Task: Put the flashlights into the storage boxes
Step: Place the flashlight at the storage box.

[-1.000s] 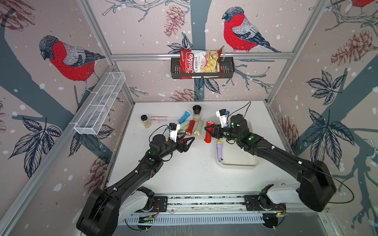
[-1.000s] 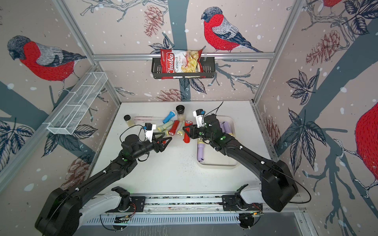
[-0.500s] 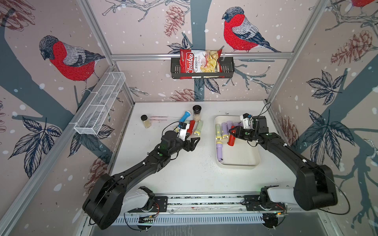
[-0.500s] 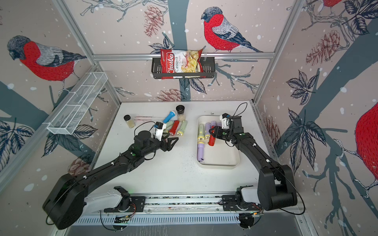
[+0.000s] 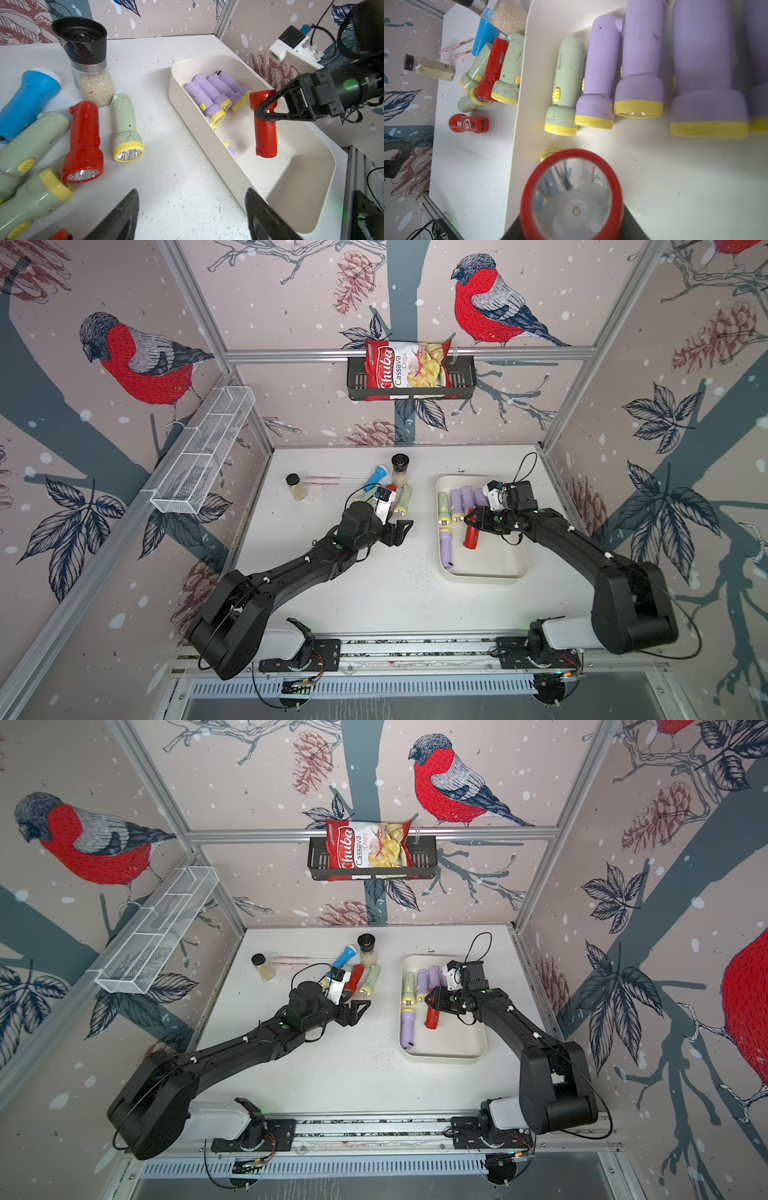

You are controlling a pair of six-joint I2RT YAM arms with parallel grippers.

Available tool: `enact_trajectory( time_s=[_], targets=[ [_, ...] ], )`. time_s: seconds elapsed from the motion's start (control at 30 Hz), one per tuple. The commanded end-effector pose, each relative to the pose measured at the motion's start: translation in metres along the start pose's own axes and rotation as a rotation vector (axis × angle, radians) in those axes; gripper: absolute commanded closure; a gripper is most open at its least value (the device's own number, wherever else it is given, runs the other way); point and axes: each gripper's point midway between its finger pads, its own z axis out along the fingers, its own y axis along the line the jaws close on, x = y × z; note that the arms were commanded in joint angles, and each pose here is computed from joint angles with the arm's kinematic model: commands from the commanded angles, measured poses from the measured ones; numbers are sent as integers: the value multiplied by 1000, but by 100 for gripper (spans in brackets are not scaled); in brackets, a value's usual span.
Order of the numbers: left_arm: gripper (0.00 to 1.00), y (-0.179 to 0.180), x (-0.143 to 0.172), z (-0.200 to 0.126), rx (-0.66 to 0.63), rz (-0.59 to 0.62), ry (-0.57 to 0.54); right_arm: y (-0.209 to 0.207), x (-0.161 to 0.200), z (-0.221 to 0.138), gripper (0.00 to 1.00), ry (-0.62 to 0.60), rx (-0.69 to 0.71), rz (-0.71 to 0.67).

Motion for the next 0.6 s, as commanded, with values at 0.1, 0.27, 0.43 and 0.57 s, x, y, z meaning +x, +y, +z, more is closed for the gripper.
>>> enact_trajectory(
  time_s=[0.1,0.27,0.43,0.57],
  targets=[
    [21,-2,-8,0,-2,21,-22,8,0,16,60,33,1,-18],
    [20,-1,-7,-1,-7,23,-19,8,16,30,59,119,-2,2],
    [20,0,-6,-1,-7,21,-13,3,31,35,59,177,15,23],
    [20,0,-6,0,-6,20,-12,3,40,39,56,216,0,48]
  ],
)
